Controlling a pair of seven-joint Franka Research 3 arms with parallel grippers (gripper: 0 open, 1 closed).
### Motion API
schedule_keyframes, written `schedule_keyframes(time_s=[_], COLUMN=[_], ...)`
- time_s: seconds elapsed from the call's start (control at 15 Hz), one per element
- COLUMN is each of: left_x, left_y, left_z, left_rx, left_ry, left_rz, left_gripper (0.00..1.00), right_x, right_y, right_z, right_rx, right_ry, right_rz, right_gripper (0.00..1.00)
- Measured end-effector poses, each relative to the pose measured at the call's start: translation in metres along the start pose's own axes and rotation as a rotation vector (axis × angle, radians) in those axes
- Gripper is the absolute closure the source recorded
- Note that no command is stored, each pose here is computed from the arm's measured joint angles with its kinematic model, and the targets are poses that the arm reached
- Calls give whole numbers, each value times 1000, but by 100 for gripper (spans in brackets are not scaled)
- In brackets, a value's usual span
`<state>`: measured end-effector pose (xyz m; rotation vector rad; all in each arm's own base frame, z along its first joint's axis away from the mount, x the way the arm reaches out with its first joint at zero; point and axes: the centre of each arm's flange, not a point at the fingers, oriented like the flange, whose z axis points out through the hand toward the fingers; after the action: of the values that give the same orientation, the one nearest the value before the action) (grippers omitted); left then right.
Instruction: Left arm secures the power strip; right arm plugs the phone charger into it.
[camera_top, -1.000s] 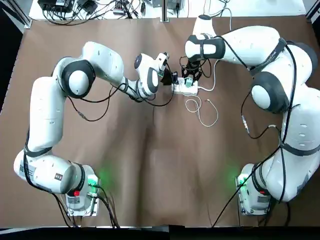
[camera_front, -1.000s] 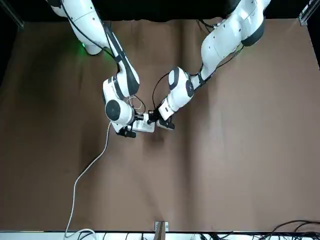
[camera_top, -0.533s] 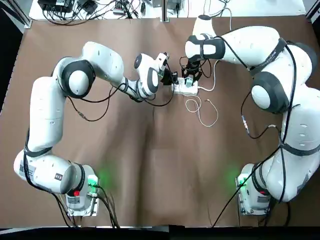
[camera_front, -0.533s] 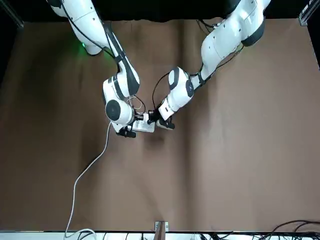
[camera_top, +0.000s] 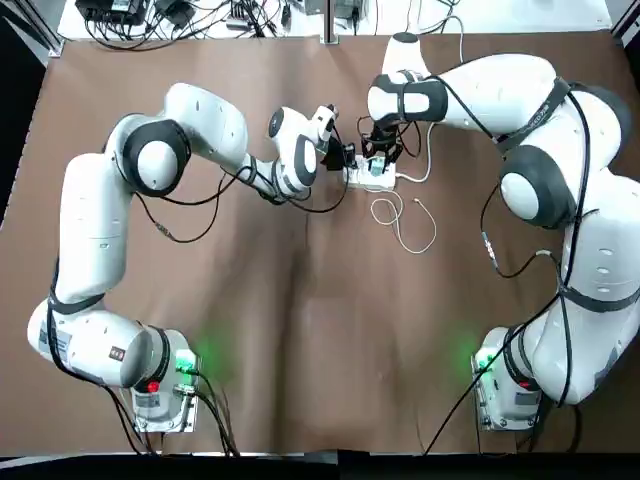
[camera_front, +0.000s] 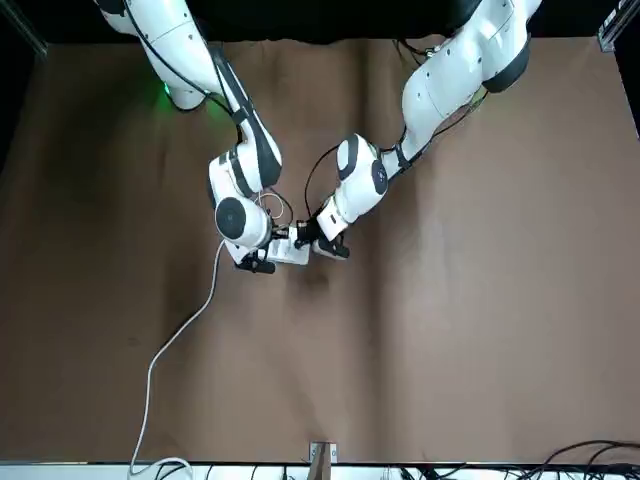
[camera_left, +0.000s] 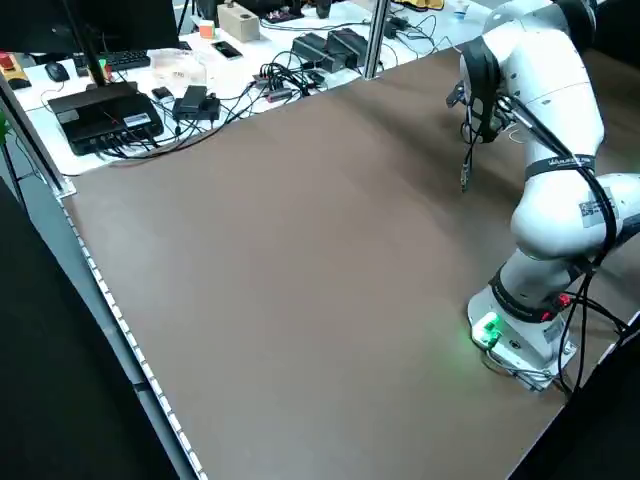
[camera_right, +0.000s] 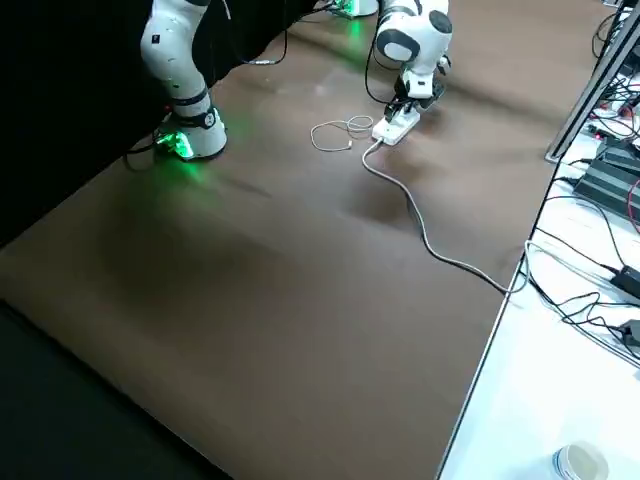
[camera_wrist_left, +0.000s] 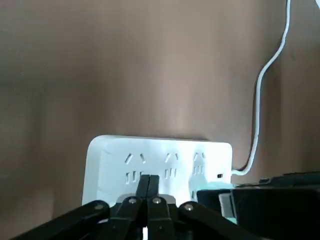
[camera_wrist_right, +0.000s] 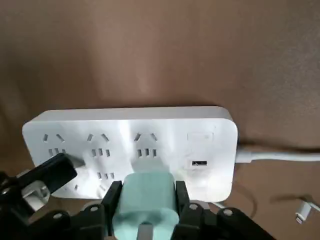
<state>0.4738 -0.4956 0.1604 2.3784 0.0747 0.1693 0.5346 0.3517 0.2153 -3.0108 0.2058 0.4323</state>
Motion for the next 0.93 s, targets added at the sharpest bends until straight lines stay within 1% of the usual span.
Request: schedule_keyframes(time_s=[0.53,0.93], left_x=[0,0], left_y=[0,0], left_z=[0,0], left_rx=[0,0], left_ry=[0,0], left_rz=[0,0], left_gripper=[99,99], right_x=[-2,-6], right_y=[-5,-12], right_z=[3,7], right_rx=[-30,-61], right_ry=[16,40], right_rz=[-30,-7], right_gripper=[52,52])
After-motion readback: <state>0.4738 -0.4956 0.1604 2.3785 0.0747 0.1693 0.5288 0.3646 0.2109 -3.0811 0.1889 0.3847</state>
